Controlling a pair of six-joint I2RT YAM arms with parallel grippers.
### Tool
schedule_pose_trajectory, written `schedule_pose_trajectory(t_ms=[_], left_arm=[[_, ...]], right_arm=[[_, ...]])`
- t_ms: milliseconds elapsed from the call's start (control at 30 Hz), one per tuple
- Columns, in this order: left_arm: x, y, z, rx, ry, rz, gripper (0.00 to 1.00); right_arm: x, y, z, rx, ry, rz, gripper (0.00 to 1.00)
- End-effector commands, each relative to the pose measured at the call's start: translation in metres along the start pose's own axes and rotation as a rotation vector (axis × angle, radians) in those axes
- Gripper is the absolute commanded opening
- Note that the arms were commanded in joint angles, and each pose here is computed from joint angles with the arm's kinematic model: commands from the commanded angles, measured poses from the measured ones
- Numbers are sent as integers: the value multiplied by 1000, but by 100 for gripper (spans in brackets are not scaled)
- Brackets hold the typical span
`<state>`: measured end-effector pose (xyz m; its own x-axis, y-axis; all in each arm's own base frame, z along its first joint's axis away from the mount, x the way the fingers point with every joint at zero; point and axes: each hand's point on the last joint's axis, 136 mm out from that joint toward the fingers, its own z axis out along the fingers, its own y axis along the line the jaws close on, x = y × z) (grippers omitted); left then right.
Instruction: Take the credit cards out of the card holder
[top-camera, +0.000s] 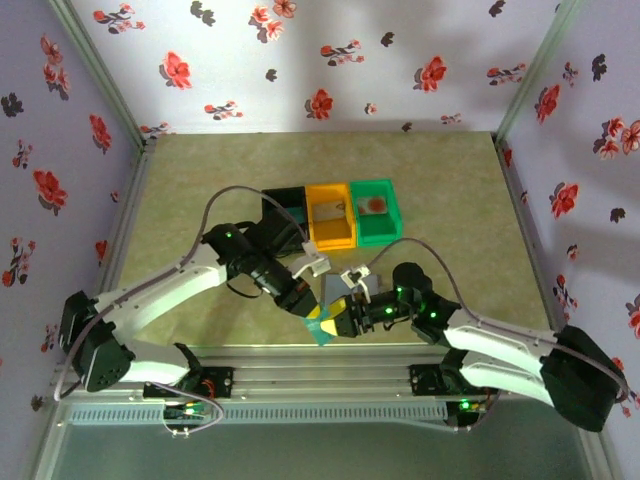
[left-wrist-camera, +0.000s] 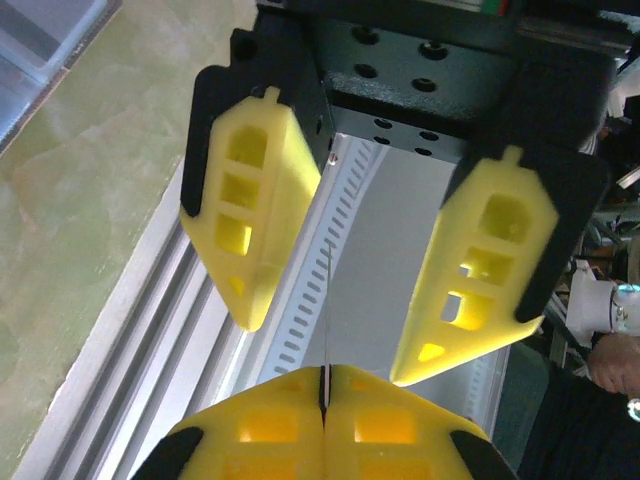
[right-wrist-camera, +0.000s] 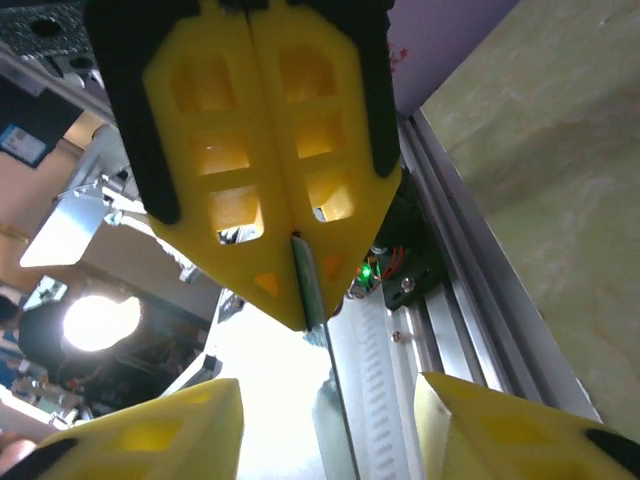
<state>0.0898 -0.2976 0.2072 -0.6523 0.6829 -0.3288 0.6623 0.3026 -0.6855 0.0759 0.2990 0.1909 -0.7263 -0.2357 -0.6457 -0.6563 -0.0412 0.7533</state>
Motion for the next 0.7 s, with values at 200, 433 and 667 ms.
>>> schedule_pose_trajectory(t_ms=[200, 433, 667], left_arm=[[-43, 29, -72, -83, -345, -98, 0], [-72, 93, -113, -243, -590, -280, 0], [-89, 171, -137, -370, -727, -509, 0]], right_arm=[[-40, -23, -54, 381, -245, -115, 78], [-58, -40, -111, 615, -463, -78, 93], [-59, -42, -121, 651, -492, -60, 99]])
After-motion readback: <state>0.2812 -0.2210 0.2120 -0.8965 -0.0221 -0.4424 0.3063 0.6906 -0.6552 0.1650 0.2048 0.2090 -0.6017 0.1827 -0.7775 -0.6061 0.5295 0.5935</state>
